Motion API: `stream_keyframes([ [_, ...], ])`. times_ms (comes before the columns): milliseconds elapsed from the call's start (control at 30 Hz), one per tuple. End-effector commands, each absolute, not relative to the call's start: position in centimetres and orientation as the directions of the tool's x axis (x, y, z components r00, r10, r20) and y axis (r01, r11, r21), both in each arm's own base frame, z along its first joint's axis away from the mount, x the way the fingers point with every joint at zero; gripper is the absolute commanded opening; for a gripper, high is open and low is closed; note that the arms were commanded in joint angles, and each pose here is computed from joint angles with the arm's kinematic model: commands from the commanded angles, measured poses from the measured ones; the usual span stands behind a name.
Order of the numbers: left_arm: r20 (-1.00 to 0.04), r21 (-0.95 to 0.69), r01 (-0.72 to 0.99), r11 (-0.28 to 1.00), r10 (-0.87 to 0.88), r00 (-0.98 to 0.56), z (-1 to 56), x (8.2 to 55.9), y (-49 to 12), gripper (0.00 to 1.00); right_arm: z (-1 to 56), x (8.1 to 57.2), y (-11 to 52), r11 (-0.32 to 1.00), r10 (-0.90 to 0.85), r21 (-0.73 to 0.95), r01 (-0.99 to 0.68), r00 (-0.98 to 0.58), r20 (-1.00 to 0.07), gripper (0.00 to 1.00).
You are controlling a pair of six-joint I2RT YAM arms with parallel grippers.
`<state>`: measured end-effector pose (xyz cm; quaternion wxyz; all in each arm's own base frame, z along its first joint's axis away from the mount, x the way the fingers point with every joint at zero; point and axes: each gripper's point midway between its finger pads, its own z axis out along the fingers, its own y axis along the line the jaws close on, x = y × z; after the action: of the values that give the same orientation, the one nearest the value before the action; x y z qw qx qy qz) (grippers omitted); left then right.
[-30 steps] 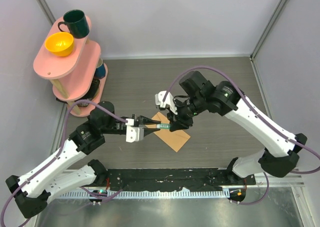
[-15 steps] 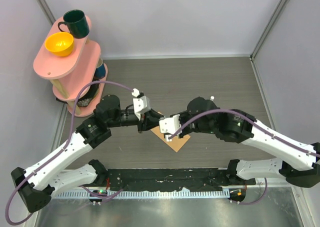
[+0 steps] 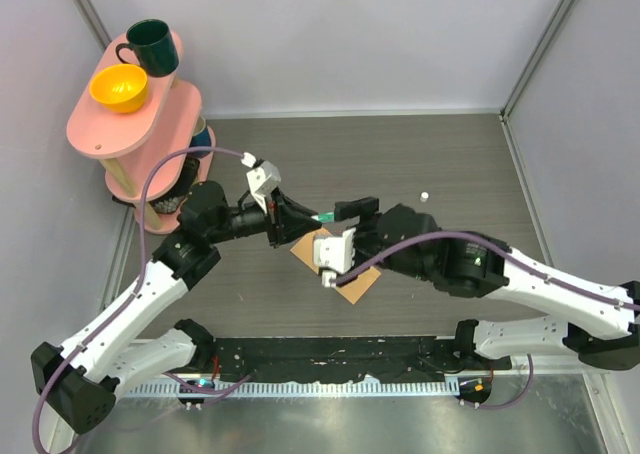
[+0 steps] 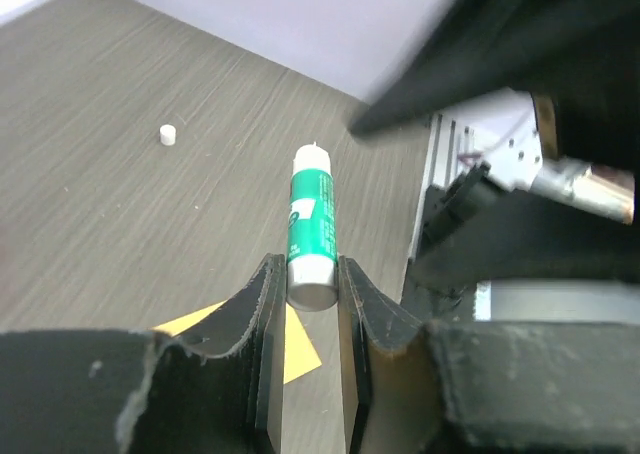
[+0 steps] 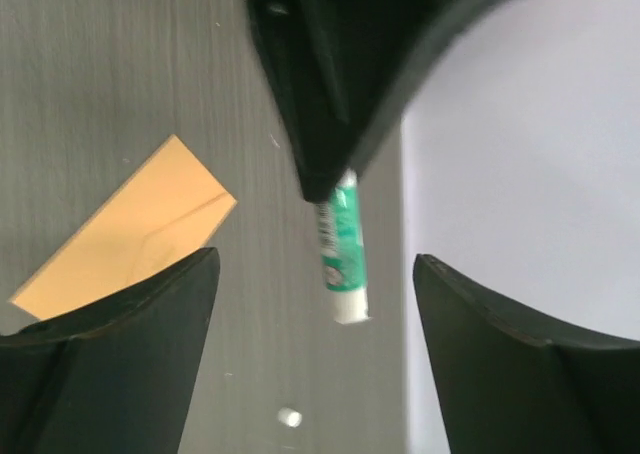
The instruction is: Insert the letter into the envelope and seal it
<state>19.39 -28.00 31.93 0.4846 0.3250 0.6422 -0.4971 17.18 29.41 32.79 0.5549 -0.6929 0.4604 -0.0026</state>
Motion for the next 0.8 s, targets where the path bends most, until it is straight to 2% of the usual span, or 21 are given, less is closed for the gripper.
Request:
stream_keyframes([
  [0,-0.993,0.107,0.985,0.136,-0.023,0.112,33.6,16.3,-27.0,0.0,35.2,16.4,28.6,0.138,-0.561,-0.53,-0.837,0.375,-0.738,0.87],
  [33,-0.972,0.234,0.968,0.084,0.019,0.234,32.6,15.9,-26.9,0.0,34.9,15.9,28.8,0.141,-0.558,-0.453,-0.88,0.307,-0.771,0.88],
  [100,-0.94,0.34,0.94,0.025,0.039,0.339,32.1,15.0,-26.5,0.0,34.0,15.2,28.9,0.09,-0.598,-0.351,-0.932,0.232,-0.768,0.88],
  [133,-0.893,0.442,0.896,-0.033,0.074,0.443,30.8,14.7,-26.3,0.0,33.6,14.0,29.3,0.051,-0.597,-0.283,-0.958,0.198,-0.777,0.87],
  [167,-0.872,0.481,0.873,-0.084,0.057,0.486,30.7,13.9,-26.2,0.0,34.4,13.5,29.5,0.039,-0.591,-0.256,-0.966,0.185,-0.785,0.86],
  [267,-0.778,0.619,0.776,-0.122,0.042,0.627,30.4,13.6,-26.0,0.0,32.4,11.8,30.2,-0.024,-0.649,-0.094,-0.995,0.087,-0.755,0.83],
  [367,-0.7,0.704,0.696,-0.138,0.03,0.714,30.6,13.8,-26.1,0.0,32.7,10.6,30.9,-0.05,-0.656,0.014,-0.999,0.022,-0.755,0.82],
  [600,-0.609,0.784,0.602,-0.147,0.0,0.793,31.1,13.3,-26.0,0.0,30.8,10.4,31.1,-0.047,-0.693,0.084,-0.995,-0.028,-0.72,0.79],
  [767,-0.576,0.811,0.567,-0.143,-0.023,0.817,31.3,12.3,-25.7,0.0,30.8,10.7,31.5,-0.03,-0.684,0.127,-0.991,-0.073,-0.726,0.68],
])
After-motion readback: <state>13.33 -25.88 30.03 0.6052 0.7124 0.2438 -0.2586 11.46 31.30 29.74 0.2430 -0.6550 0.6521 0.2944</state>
